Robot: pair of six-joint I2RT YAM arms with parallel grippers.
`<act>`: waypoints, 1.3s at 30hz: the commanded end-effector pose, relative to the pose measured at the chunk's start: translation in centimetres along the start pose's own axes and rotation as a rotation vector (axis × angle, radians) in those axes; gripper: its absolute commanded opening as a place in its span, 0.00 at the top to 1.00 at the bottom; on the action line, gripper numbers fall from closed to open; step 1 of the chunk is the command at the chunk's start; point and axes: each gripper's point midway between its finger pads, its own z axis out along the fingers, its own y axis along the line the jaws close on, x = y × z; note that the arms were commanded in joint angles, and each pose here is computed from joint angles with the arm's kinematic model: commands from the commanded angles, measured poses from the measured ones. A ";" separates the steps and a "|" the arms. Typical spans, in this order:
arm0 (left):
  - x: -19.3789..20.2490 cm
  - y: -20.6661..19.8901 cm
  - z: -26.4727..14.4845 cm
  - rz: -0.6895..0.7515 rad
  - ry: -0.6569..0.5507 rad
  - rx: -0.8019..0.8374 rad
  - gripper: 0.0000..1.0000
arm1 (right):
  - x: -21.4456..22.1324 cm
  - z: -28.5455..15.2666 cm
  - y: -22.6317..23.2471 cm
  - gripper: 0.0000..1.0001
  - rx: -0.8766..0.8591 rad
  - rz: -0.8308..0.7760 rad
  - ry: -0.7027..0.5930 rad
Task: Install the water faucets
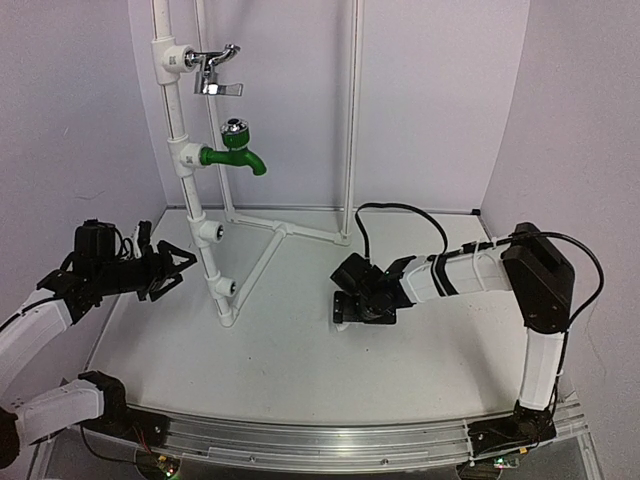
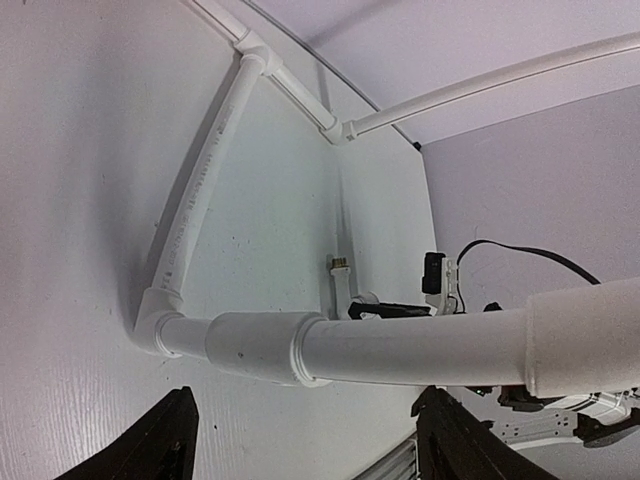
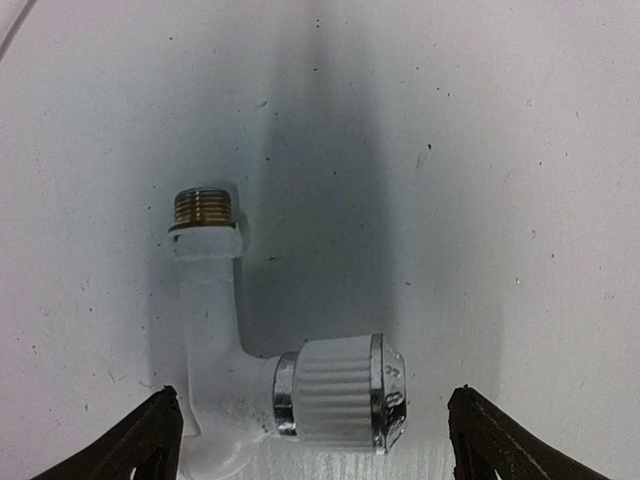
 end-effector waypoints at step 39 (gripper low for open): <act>11.5 -14.0 1.5 0.169 0.253 0.299 0.21 | 1.0 -21.8 15.9 0.74 -1.090 -0.780 -0.459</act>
